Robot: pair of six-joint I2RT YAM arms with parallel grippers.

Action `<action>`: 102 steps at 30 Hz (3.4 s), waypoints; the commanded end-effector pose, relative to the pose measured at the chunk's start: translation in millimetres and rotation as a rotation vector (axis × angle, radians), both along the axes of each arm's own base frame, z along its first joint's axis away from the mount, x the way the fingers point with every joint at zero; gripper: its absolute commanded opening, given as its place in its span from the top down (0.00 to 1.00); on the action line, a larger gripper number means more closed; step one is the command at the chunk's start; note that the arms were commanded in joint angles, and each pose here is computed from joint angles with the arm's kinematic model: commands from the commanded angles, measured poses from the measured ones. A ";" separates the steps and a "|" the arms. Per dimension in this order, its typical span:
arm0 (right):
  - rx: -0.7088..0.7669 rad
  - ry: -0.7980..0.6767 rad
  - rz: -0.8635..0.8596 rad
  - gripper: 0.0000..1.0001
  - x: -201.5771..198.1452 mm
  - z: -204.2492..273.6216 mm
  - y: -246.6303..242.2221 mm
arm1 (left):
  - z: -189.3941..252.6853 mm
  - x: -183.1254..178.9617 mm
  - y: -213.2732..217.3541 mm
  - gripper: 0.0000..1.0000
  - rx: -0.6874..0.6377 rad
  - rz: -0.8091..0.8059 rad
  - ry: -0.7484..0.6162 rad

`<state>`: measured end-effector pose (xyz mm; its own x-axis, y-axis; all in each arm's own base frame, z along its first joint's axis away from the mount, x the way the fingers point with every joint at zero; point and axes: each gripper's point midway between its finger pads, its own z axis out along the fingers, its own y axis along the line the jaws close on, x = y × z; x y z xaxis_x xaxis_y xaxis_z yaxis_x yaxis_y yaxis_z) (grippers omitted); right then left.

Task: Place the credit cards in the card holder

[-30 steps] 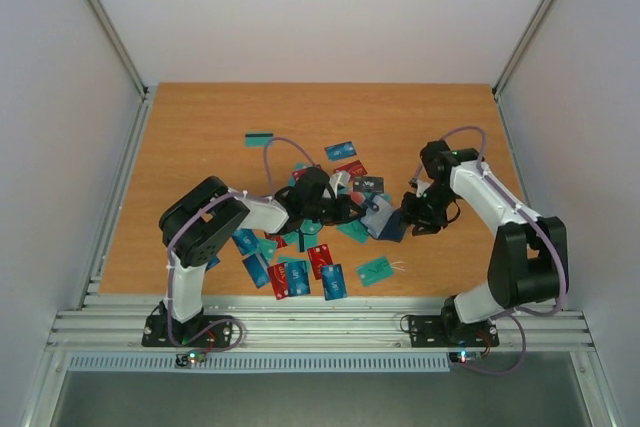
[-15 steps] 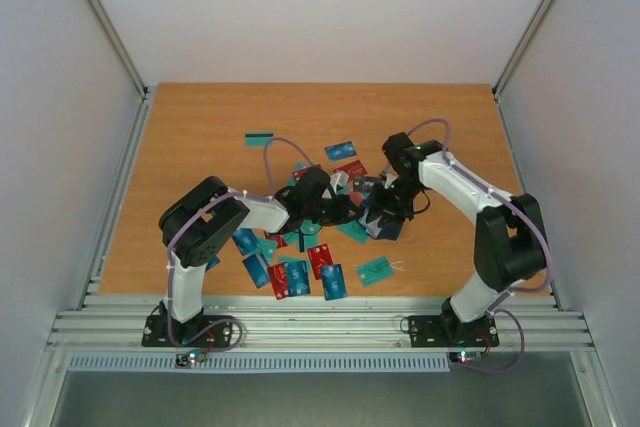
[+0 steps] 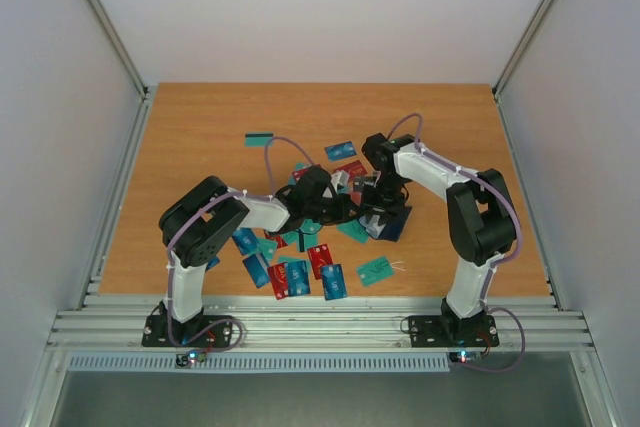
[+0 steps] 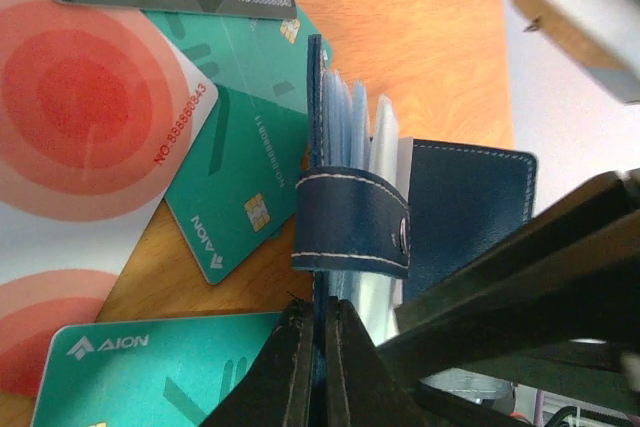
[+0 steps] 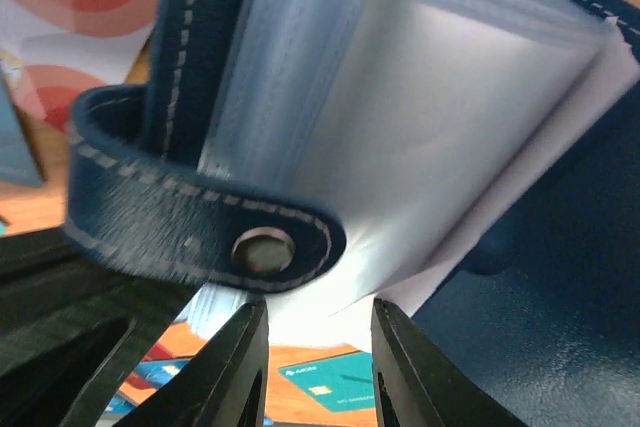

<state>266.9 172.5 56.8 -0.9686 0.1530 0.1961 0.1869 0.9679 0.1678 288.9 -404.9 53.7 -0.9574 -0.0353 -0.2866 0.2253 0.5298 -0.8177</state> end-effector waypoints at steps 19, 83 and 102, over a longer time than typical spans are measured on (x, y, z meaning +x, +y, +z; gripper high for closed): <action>-0.026 -0.048 0.005 0.63 10.8 -5.0 0.0 | 12.9 4.7 -9.9 1.00 -0.020 -0.016 -0.034; 0.062 -0.101 -0.327 0.88 53.8 2.2 -24.1 | 6.7 -3.8 -4.2 1.00 0.024 -0.034 0.017; -0.022 -0.006 -0.216 0.89 -8.2 -5.7 -50.5 | 1.3 -3.1 -4.5 1.00 0.022 -0.015 0.052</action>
<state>278.1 129.8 48.7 -0.9097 0.3764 0.1755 0.4037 0.9007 0.1608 283.7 -403.7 48.6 -0.9718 -0.0049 -0.2358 0.1924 0.5619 -0.8045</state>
